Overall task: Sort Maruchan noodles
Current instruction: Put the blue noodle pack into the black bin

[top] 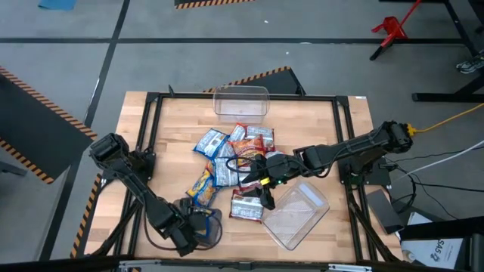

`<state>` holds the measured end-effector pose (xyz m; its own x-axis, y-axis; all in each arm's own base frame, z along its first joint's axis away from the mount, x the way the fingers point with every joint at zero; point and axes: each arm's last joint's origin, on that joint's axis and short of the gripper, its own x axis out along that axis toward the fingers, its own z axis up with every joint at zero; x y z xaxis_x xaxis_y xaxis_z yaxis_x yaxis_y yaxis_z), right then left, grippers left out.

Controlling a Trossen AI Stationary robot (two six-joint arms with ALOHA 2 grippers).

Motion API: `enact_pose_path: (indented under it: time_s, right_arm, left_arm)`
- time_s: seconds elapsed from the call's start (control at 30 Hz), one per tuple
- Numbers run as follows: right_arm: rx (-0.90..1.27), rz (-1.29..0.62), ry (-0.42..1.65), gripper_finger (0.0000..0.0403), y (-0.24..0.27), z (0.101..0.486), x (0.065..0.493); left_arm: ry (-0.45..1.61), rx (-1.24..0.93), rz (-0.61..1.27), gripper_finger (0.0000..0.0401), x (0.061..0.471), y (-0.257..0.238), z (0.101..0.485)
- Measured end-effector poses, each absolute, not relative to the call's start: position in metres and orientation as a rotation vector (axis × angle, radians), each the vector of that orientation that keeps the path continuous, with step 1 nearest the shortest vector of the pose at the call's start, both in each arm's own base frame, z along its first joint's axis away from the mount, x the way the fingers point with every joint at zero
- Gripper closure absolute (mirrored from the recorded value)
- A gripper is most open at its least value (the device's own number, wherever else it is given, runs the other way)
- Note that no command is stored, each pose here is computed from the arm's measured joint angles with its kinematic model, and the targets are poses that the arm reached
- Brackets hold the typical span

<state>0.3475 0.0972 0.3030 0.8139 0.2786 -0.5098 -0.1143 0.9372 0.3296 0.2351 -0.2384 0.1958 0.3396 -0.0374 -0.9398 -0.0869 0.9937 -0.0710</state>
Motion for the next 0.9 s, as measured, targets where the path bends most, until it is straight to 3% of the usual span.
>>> enact_pose_path:
  time_s: [0.3, 0.9]
  right_arm:
    - [0.292, 0.213, 0.584, 0.0191, 0.097, 0.303, 0.347]
    - [0.291, 0.212, 0.584, 0.0191, 0.097, 0.303, 0.347]
  left_arm:
    - [1.192, -0.013, 0.061, 0.0176, 0.235, -0.243, 0.227]
    - [1.166, -0.071, 0.080, 0.0256, 0.206, -0.247, 0.170]
